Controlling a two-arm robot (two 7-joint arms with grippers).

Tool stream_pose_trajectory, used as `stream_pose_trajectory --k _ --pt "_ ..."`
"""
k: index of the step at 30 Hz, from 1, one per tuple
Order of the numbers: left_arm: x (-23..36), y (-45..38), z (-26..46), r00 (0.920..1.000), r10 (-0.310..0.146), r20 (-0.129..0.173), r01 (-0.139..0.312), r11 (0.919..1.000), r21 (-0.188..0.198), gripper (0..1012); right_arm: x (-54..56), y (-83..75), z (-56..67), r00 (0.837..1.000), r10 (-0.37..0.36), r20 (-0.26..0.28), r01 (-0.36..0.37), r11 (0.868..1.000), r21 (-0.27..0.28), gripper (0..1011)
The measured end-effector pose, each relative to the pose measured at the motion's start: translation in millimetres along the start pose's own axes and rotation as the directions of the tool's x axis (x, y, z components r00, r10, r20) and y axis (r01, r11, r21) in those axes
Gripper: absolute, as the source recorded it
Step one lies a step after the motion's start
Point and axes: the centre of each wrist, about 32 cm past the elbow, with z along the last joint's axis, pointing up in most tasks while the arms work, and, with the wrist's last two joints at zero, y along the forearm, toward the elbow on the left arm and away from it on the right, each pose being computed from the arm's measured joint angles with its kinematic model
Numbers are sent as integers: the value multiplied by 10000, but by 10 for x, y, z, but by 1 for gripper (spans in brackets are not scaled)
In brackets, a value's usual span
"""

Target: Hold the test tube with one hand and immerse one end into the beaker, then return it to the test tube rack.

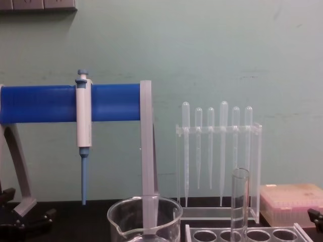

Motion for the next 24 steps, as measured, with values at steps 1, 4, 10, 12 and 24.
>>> stream_pose_trajectory --k 1,4,10,12,24 --pt "0 0 0 10000 -1 0 1 10000 1 1000 0 0 0 10000 0 0 0 10000 -1 1003" --pt "0 0 0 10000 0 -1 0 10000 0 1000 0 0 0 10000 0 0 0 10000 -1 1003" --pt "0 0 0 10000 -1 0 1 10000 0 1000 0 0 0 10000 0 -1 0 10000 0 1003" --pt "0 0 0 10000 0 0 0 10000 1 1000 0 0 0 10000 0 0 0 10000 -1 1002" --pt "0 0 0 10000 0 -1 0 10000 0 1000 0 0 0 10000 0 0 0 10000 -1 1002"
